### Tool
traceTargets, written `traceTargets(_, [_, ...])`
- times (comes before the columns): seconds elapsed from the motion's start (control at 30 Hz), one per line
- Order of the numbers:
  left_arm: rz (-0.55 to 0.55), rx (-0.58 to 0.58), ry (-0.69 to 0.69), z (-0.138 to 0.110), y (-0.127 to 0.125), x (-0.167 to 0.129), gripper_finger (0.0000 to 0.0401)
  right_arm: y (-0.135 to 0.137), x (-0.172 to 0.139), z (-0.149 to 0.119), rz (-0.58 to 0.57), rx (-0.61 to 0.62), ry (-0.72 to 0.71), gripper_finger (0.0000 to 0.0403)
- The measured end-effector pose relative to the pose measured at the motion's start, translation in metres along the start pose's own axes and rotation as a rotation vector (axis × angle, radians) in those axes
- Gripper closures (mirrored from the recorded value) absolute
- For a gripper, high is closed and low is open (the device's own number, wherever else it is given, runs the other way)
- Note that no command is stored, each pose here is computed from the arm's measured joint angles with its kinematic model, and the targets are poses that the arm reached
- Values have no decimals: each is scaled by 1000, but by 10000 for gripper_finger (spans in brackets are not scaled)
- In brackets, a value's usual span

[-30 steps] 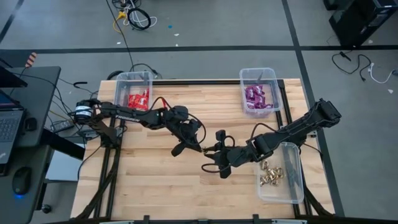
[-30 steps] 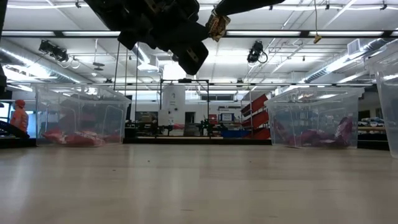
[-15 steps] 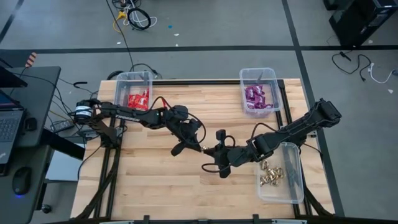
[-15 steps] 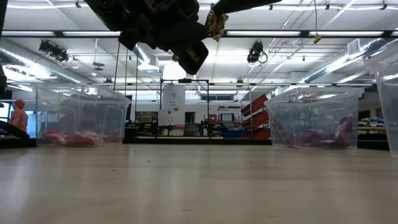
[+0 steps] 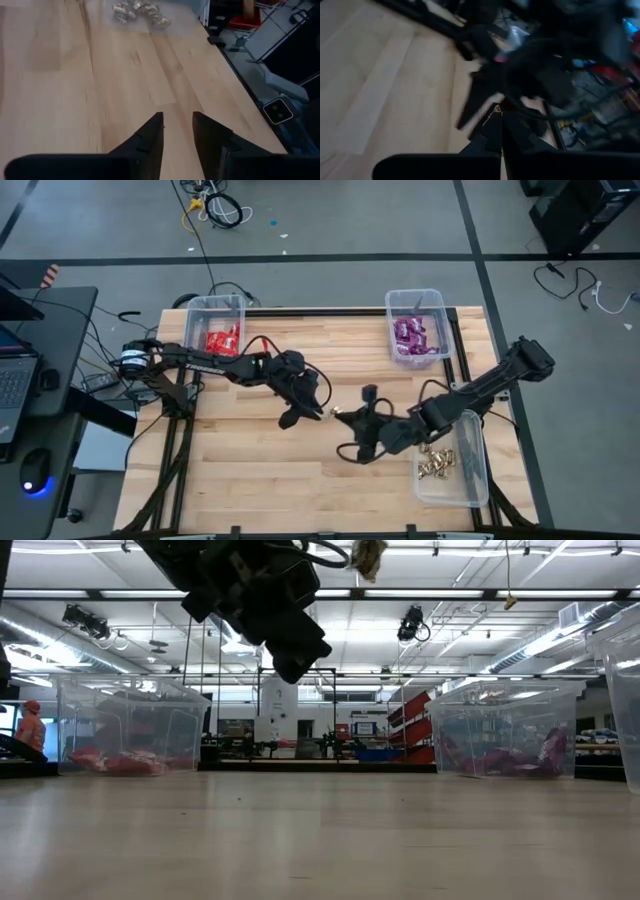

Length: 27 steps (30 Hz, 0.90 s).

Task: Sort candy
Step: Put the yellow candy into the bottom right transparent bin

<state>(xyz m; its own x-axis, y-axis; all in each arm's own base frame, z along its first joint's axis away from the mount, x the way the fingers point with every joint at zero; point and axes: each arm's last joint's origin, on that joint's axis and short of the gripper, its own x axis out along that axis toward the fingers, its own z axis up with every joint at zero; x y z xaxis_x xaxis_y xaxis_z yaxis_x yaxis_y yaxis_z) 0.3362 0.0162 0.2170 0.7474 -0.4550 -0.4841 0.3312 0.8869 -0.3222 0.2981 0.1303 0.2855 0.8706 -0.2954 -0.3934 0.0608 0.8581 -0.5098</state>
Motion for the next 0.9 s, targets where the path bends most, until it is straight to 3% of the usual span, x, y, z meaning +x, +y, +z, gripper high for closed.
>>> traceTargets(0.23, [14, 17, -5, 0, 4, -3, 292, -27, -48, -5, 4, 240, 51, 402])
traceTargets(0.47, [22, 48, -75, 8, 7, -5, 291, -51, -103, -29, 329, 348, 215, 403])
traceTargets(0.67, [22, 47, -78, 8, 7, -5, 291, -75, -147, -53, 466, 659, 402, 403])
traceTargets(0.8, [26, 49, -80, 9, 7, -5, 291, -84, -167, -74, 443, 857, 627, 403])
traceTargets(0.9, [26, 52, -84, 9, 7, -5, 291, -85, -174, -82, 413, 905, 733, 403])
